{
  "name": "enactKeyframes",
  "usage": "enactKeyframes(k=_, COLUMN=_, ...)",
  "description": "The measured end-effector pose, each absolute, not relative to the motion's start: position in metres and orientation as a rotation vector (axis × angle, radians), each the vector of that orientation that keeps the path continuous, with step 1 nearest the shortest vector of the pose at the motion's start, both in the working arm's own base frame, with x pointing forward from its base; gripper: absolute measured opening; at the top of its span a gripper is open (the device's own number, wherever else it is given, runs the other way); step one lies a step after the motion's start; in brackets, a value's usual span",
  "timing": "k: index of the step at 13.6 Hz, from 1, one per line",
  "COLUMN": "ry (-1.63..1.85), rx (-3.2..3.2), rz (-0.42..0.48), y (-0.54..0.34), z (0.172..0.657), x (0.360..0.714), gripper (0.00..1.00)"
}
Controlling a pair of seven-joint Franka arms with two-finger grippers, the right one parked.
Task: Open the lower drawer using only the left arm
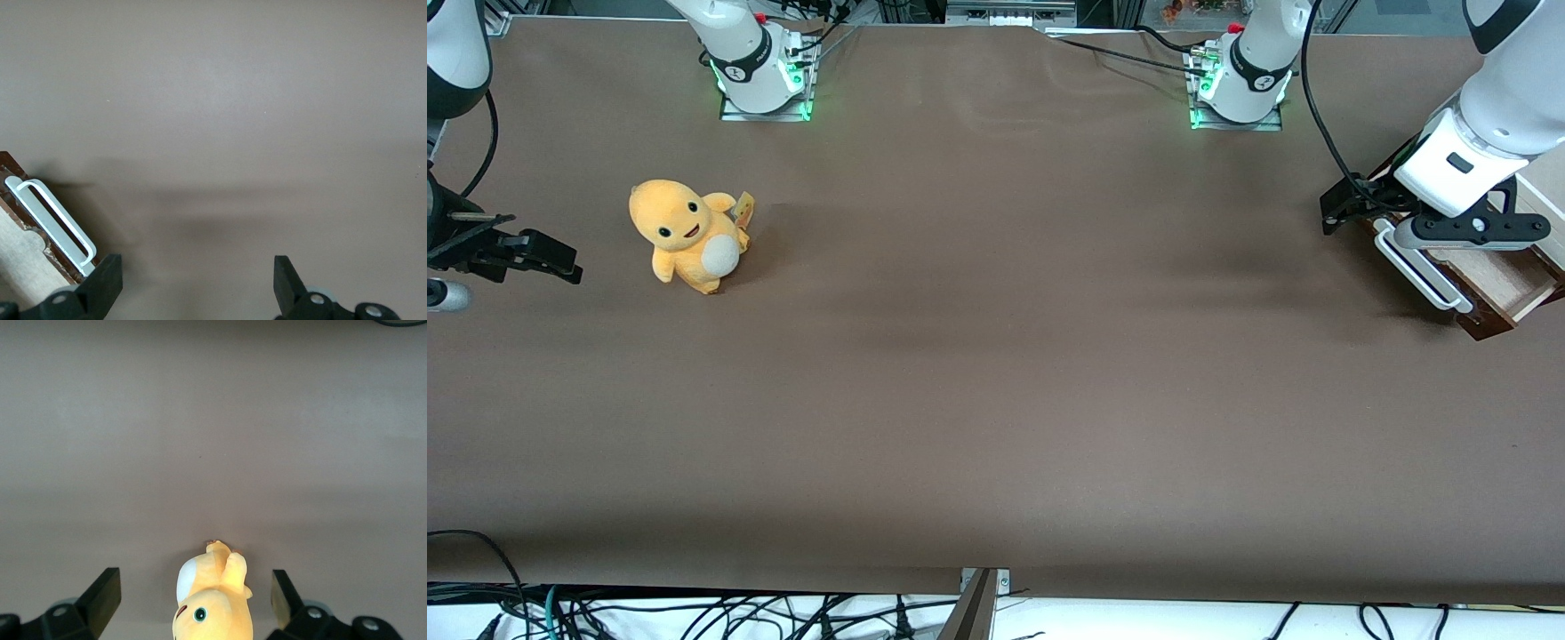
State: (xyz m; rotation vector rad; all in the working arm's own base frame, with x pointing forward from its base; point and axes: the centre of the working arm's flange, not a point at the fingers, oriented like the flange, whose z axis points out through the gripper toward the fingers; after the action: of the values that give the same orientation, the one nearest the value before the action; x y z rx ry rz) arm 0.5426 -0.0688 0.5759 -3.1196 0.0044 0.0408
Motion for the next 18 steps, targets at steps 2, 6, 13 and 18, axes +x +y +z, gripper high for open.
enactKeyframes(k=2, ry=0.010, rx=-3.120, rz=0.040, y=-0.069, z=0.576, x=0.543, gripper=1.00)
enactKeyframes(k=6, ry=0.014, rx=-3.120, rz=0.039, y=-0.070, z=0.576, x=0.543, gripper=1.00)
enactKeyframes(k=13, ry=-0.045, rx=-3.179, rz=0.060, y=-0.056, z=0.573, x=0.548, gripper=1.00)
enactKeyframes(k=18, ry=-0.041, rx=-3.180, rz=0.057, y=-0.055, z=0.574, x=0.549, gripper=1.00)
